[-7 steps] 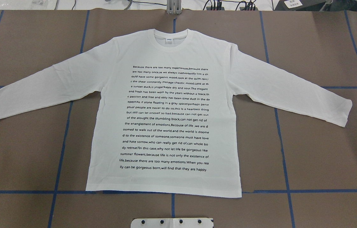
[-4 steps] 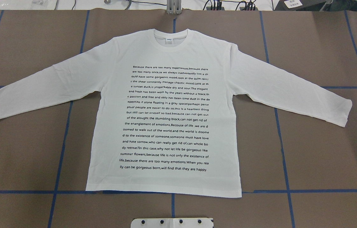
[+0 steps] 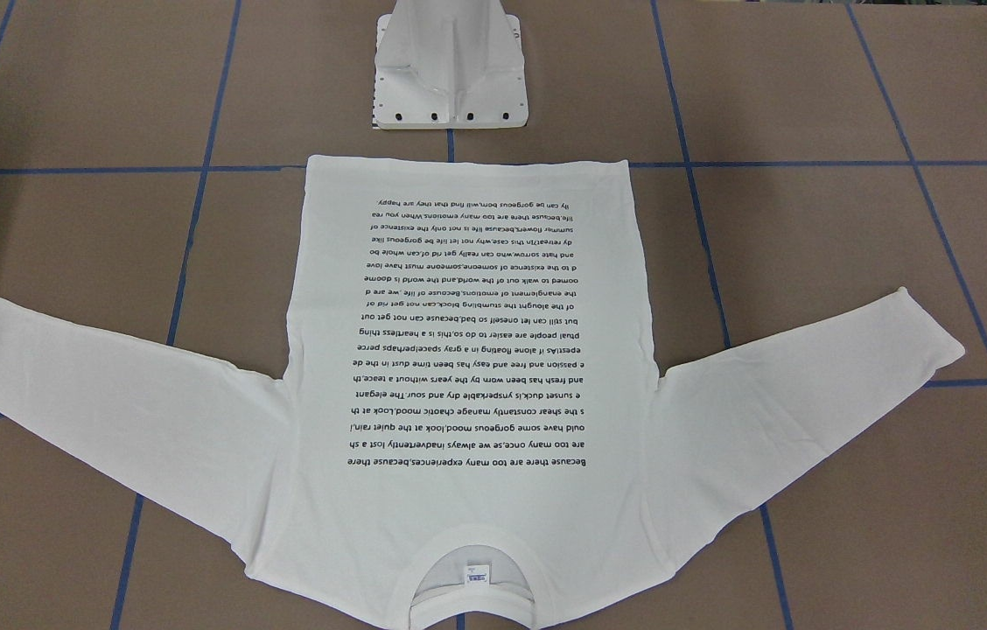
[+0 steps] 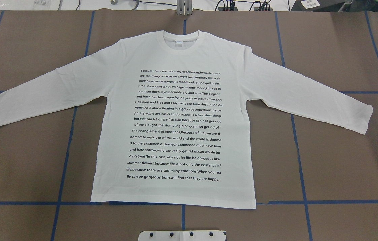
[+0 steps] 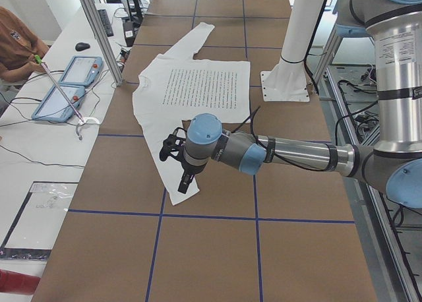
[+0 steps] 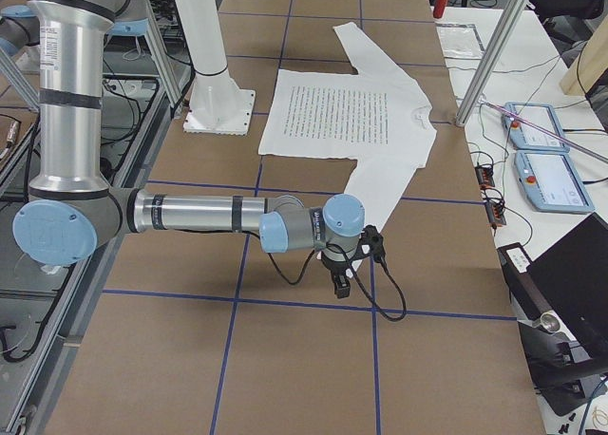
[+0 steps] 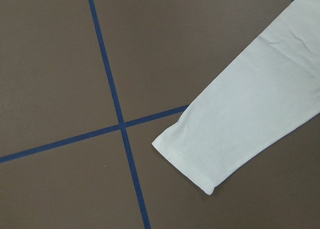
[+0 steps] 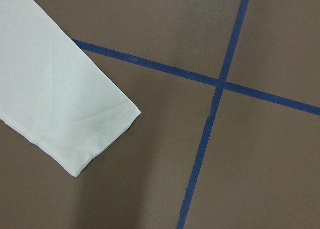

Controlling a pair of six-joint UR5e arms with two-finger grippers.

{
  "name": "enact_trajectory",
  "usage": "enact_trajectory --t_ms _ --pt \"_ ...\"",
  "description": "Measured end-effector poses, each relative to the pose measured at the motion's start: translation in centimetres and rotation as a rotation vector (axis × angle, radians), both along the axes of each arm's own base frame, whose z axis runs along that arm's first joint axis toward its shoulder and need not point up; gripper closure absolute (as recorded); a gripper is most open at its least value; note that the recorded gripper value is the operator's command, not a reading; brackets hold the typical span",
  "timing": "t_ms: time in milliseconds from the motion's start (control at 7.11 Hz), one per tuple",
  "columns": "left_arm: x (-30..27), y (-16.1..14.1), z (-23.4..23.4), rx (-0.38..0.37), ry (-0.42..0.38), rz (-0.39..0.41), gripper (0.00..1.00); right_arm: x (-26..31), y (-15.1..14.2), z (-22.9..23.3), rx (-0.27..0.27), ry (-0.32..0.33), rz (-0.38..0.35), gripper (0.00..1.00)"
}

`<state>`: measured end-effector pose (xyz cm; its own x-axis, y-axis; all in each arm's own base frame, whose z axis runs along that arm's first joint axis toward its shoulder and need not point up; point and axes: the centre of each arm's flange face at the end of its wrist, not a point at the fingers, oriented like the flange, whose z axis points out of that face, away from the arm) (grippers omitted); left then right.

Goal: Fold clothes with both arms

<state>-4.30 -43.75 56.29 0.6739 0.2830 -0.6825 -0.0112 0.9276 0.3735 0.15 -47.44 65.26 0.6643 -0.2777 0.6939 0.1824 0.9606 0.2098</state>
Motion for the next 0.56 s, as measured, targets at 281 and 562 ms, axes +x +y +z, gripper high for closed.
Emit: enact_trajectory --t_ms 281,562 --pt "0.0 0.0 -0.1 0.001 0.004 0.001 0.0 -3.6 -2.9 1.8 -0.036 -0.021 0.051 0.08" --pt "0.4 -0.1 -0.3 -0.025 0.058 0.005 0.0 -8.6 -4.5 2.6 -0.092 -0.053 0.131 0.08"
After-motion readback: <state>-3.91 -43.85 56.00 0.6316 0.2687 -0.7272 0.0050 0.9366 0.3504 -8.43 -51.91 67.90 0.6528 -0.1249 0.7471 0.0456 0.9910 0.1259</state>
